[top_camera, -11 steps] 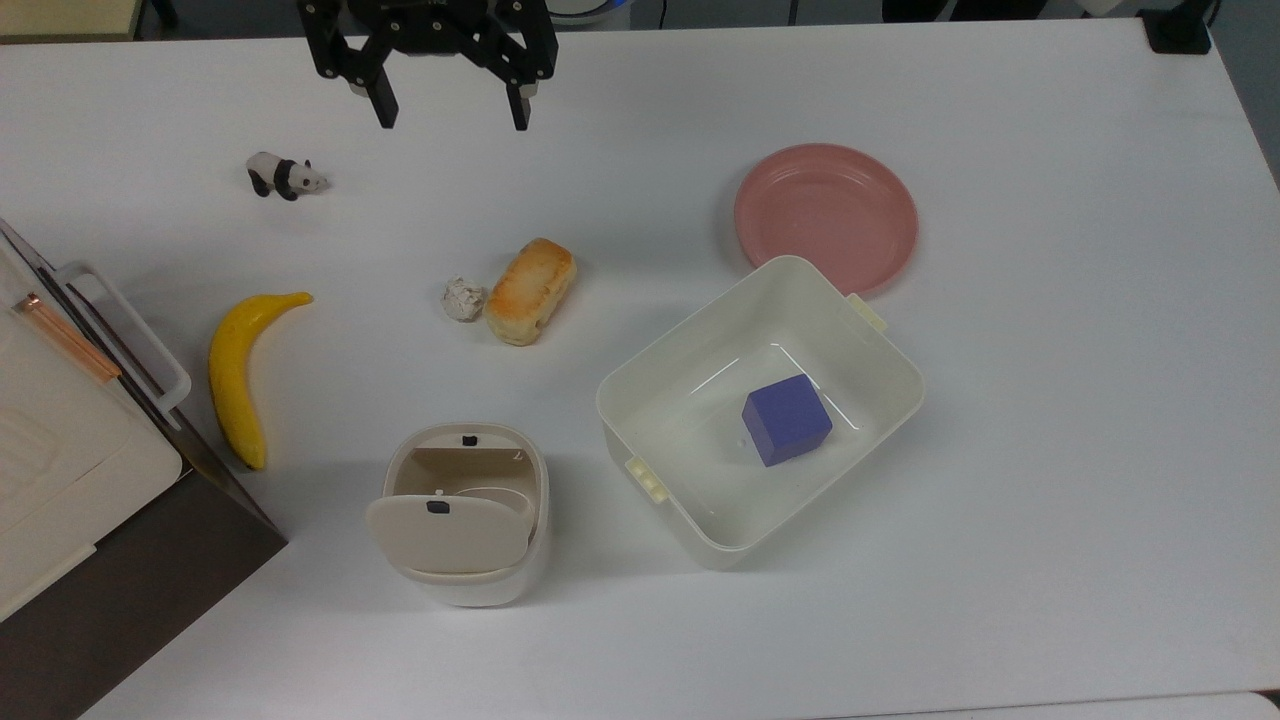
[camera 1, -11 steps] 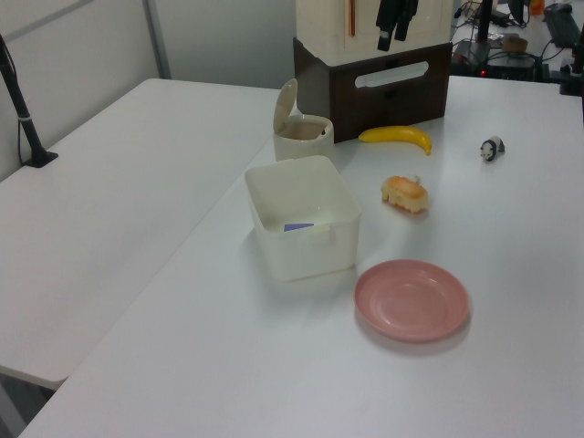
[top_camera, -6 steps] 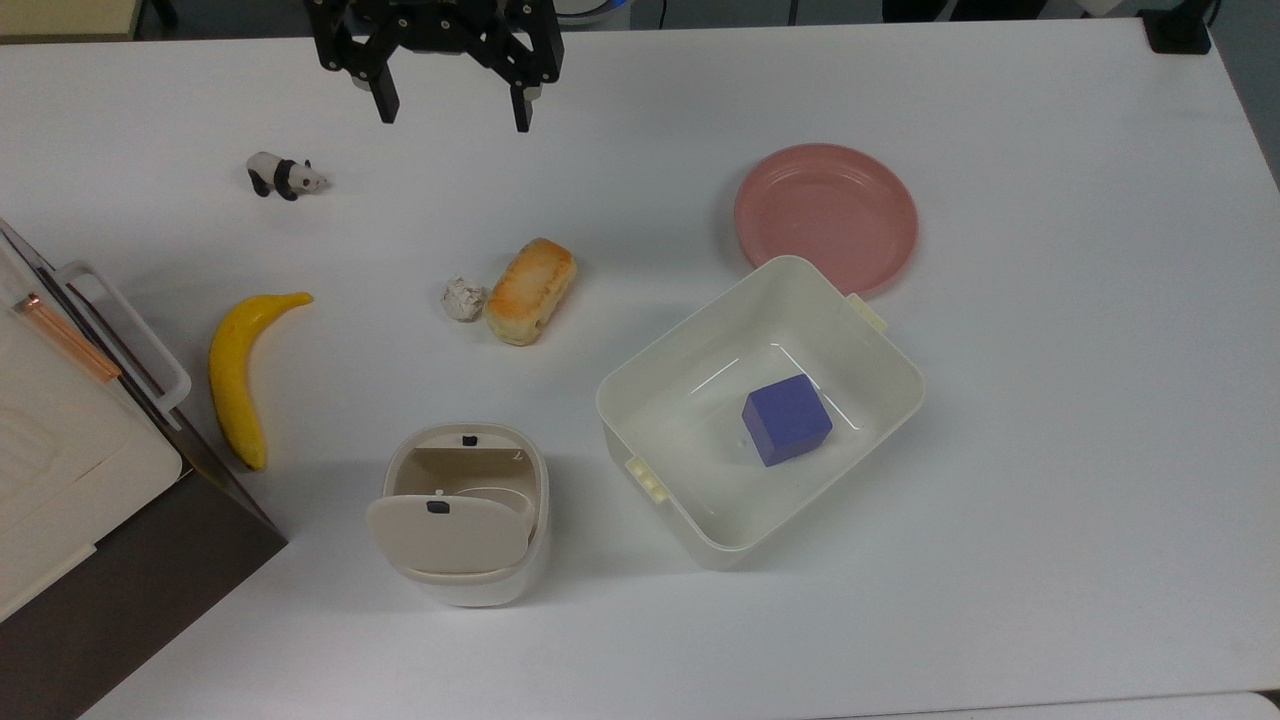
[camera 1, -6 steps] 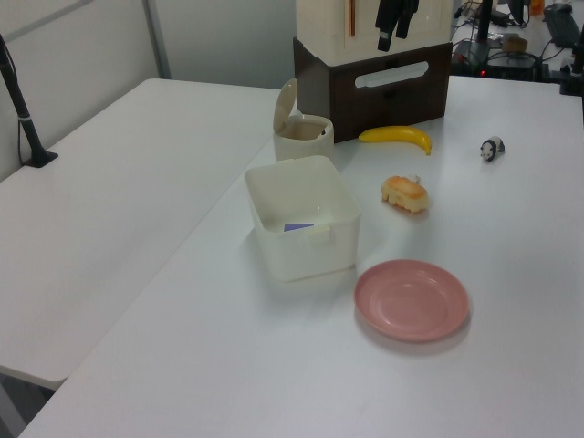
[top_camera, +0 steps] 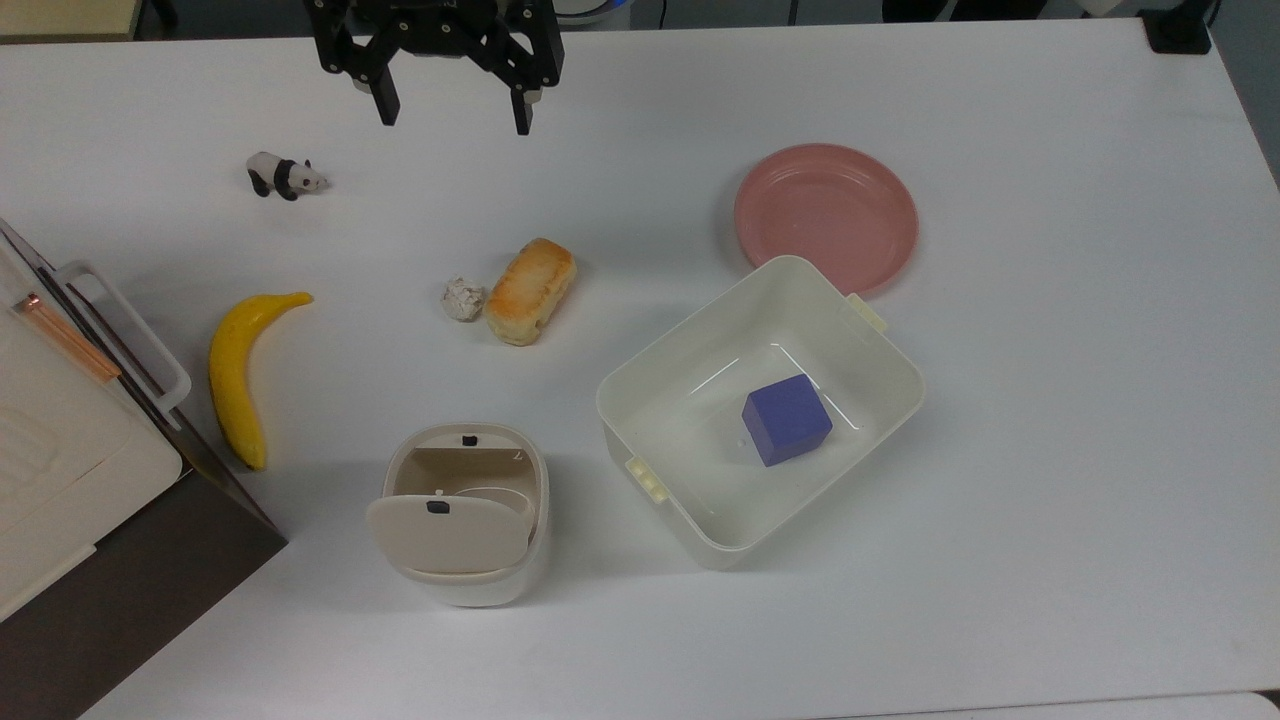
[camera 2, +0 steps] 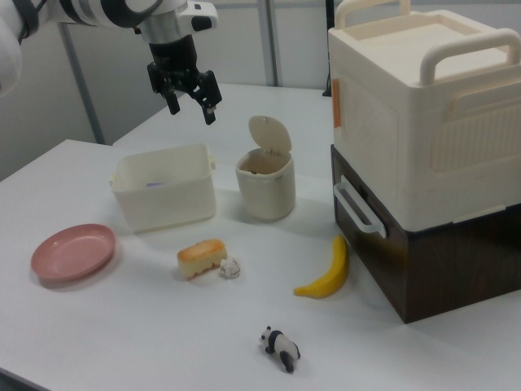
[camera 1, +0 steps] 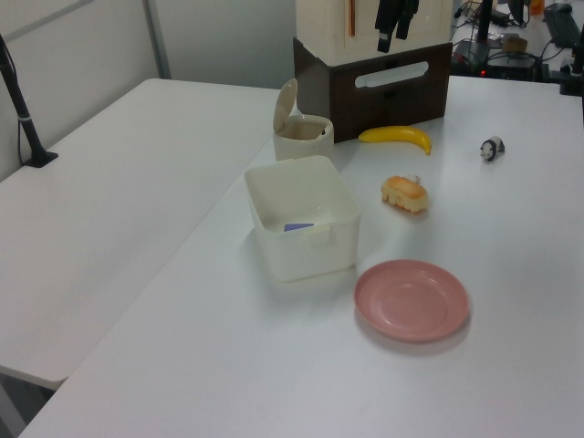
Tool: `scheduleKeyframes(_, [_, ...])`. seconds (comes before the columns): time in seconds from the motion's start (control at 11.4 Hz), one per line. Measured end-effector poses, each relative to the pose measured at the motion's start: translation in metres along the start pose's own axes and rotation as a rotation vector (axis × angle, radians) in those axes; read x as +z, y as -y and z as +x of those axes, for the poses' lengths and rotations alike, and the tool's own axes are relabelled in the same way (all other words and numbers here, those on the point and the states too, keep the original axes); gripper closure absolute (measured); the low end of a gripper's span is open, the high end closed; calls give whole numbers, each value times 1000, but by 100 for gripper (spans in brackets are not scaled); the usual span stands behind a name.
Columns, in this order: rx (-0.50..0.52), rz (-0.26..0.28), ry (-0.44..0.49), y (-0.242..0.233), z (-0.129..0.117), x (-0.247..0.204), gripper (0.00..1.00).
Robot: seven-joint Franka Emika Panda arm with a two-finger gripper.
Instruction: Open the trash can
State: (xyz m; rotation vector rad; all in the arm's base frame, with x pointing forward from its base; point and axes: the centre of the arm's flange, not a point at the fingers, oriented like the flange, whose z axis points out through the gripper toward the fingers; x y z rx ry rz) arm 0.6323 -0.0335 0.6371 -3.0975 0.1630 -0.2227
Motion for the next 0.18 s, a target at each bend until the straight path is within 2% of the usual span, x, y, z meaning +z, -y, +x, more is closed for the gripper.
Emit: scheduleKeyframes(0.18, [-1,0,1,1,0,0,0])
